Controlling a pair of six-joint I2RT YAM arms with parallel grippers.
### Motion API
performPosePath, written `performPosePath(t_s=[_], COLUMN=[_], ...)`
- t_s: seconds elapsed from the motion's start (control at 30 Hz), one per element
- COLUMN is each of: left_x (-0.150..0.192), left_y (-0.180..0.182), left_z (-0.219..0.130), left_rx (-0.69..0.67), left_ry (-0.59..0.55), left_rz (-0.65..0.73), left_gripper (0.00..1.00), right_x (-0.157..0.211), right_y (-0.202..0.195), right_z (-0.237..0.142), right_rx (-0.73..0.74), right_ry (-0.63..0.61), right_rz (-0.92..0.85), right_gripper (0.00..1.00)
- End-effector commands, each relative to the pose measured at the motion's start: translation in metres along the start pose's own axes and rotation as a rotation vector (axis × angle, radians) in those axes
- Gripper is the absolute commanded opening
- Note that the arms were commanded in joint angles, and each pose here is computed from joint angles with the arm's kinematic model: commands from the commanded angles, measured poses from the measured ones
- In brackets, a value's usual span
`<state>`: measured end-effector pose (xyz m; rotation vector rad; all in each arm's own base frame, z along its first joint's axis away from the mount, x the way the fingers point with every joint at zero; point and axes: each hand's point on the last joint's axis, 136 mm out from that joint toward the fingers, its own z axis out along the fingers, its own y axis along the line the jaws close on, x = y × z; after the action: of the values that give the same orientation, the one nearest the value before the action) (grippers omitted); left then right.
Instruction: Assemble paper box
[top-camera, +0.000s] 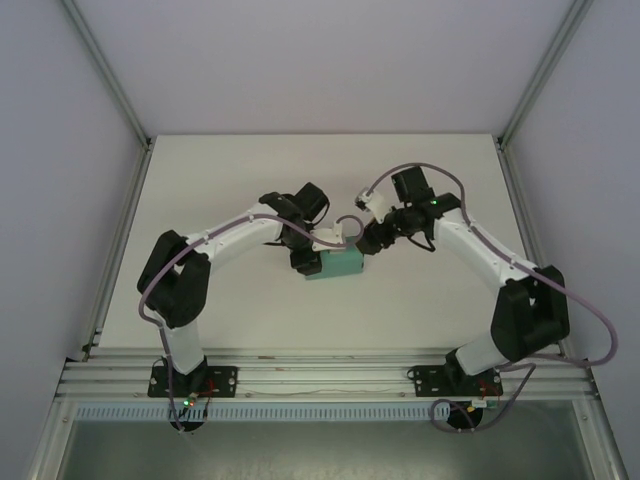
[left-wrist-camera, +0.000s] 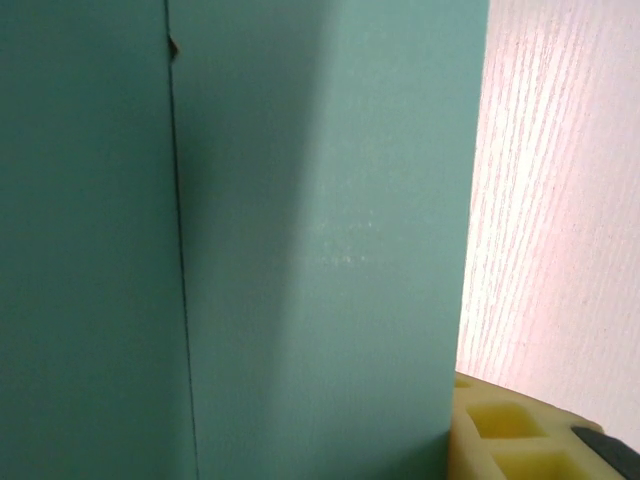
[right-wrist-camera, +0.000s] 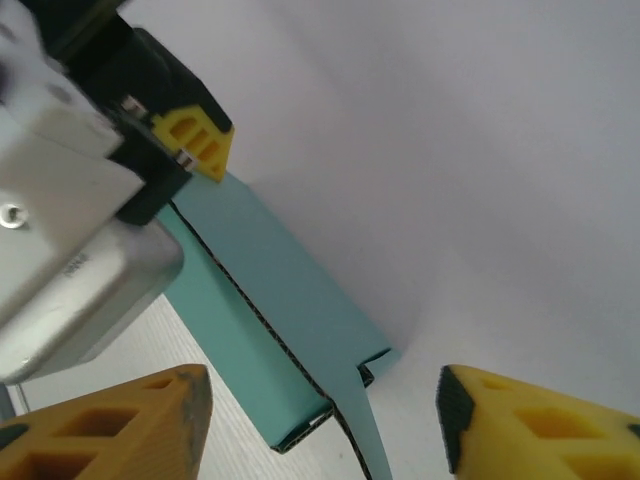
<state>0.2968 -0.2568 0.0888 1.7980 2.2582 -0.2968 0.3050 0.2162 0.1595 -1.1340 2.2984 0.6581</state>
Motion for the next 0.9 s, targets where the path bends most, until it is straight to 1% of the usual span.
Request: performPosePath(t_s=[0.0,0.13,0.2,0.27,0.43,0.5,0.53,0.7,0.77,0.83,0.87], left_x=[0.005,0.006,0.007,0.008,0.004,0.000,-0.002,-0.009,-0.011,-0.011,-0.011], left_y=[-0.013,-0.013,-0.012,-0.011,-0.009,-0.007,-0.004,0.005,0.006,0.007,0.007], left_z=[0.011,0.012,0.012,0.013,0.012,0.012,0.011,0.013,0.014,0.014,0.014], left_rx=[0.078,0.078,0.075,0.072,0.068,0.057,0.044,0.012,0.007,0.003,0.000], left_ry=[0.032,0.039,0.045,0.048,0.035,0.024,0.017,-0.009,-0.016,-0.020,-0.020], left_rz=[0.019,0.021,0.018,0.014,0.014,0.003,-0.008,-0.046,-0.053,-0.057,-0.059], left_gripper=[0.46,0.46,0.46,0.46,0.46,0.45,0.46,0.46,0.46,0.46,0.47], right_x=[0.008,0.013,0.017,0.017,0.012,0.008,0.004,-0.016,-0.016,-0.011,-0.007], right_y=[0.000,0.000,-0.003,-0.008,-0.010,-0.008,-0.006,-0.003,-0.012,-0.020,-0.021], right_z=[0.001,0.003,0.003,0.001,0.000,0.002,0.003,0.012,0.014,0.021,0.025], right_rx=[0.015,0.021,0.047,0.080,0.112,0.105,0.100,0.157,0.261,0.306,0.314], right_ry=[0.079,0.108,0.126,0.125,0.093,0.067,0.049,-0.093,-0.154,-0.213,-0.220], right_rz=[-0.018,-0.017,-0.008,-0.005,-0.004,0.022,0.044,0.275,0.389,0.528,0.571], right_gripper=[0.49,0.43,0.41,0.37,0.11,0.03,0.01,0.00,0.00,0.00,0.00])
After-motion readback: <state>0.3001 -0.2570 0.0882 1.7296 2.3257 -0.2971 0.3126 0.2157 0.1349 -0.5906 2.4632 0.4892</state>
